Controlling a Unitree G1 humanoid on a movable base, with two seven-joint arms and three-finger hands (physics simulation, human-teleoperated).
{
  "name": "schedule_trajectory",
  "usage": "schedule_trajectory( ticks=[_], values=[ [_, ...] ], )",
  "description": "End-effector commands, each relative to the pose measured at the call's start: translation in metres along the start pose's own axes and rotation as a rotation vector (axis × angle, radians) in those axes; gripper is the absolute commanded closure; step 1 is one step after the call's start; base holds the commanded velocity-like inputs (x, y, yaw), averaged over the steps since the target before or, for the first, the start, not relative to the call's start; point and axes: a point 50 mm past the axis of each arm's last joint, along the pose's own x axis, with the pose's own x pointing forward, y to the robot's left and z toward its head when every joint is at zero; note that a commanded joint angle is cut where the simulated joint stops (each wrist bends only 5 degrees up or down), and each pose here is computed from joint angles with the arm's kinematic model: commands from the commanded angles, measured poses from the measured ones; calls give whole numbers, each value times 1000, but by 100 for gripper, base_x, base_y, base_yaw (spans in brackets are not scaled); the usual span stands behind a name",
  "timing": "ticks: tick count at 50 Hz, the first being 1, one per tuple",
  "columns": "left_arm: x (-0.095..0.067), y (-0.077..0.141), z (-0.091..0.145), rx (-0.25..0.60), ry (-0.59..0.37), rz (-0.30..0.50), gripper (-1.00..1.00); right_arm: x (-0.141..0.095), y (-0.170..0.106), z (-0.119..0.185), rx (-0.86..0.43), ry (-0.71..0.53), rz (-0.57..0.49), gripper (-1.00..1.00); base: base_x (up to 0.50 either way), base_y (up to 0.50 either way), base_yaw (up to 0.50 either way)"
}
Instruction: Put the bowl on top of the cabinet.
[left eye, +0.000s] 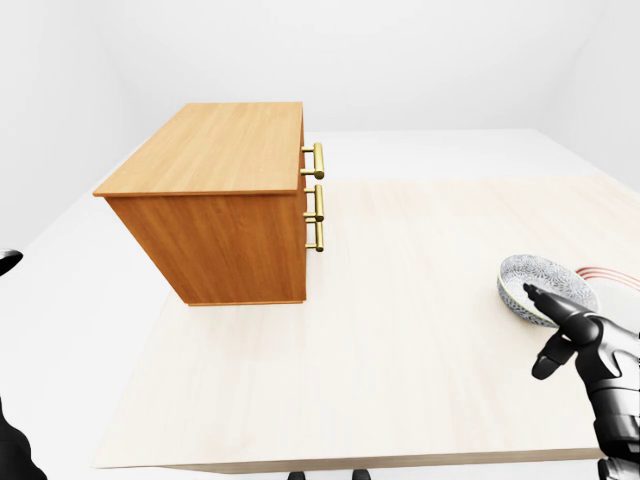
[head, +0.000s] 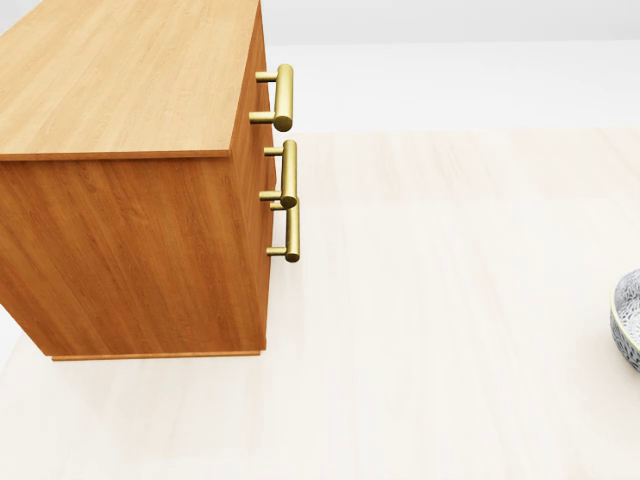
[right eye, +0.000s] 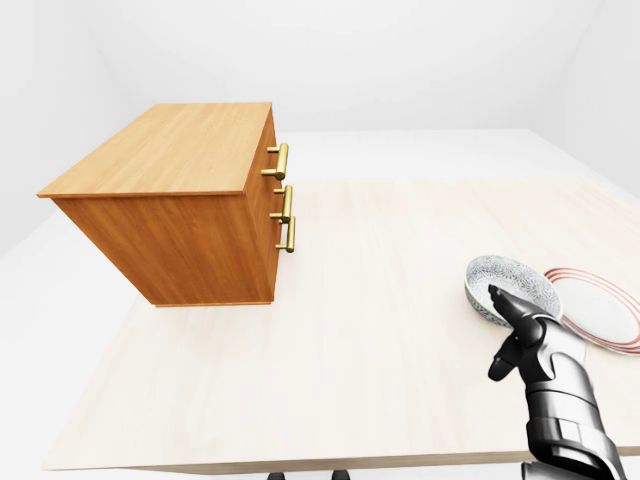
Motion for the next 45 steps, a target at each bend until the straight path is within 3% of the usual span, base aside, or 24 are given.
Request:
schedule_trajectory(
  ticks=[1,36,37,38,39,45],
  values=[
    [0,0,1,-2,-4,1,-100,5,7,-2,8,14,19,-100,0,0,0],
    [0,0,1,0,-2,0,-100,14,28,-9,45,53,56,-96,0,0,0],
    [0,0,1,-1,-3,0,-100,14,28,-9,45,54,57,-47,0,0,0],
    [0,0,1,-1,-3,0,-100,14,28,-9,45,54,57,-11,0,0,0],
    [0,0,1,-1,-4,0,-100,14,29,-9,47,53,56,100,0,0,0],
    [0,0,0,0,-2,0,-100,15,30,-10,50,58,57,100,0,0,0]
  ],
)
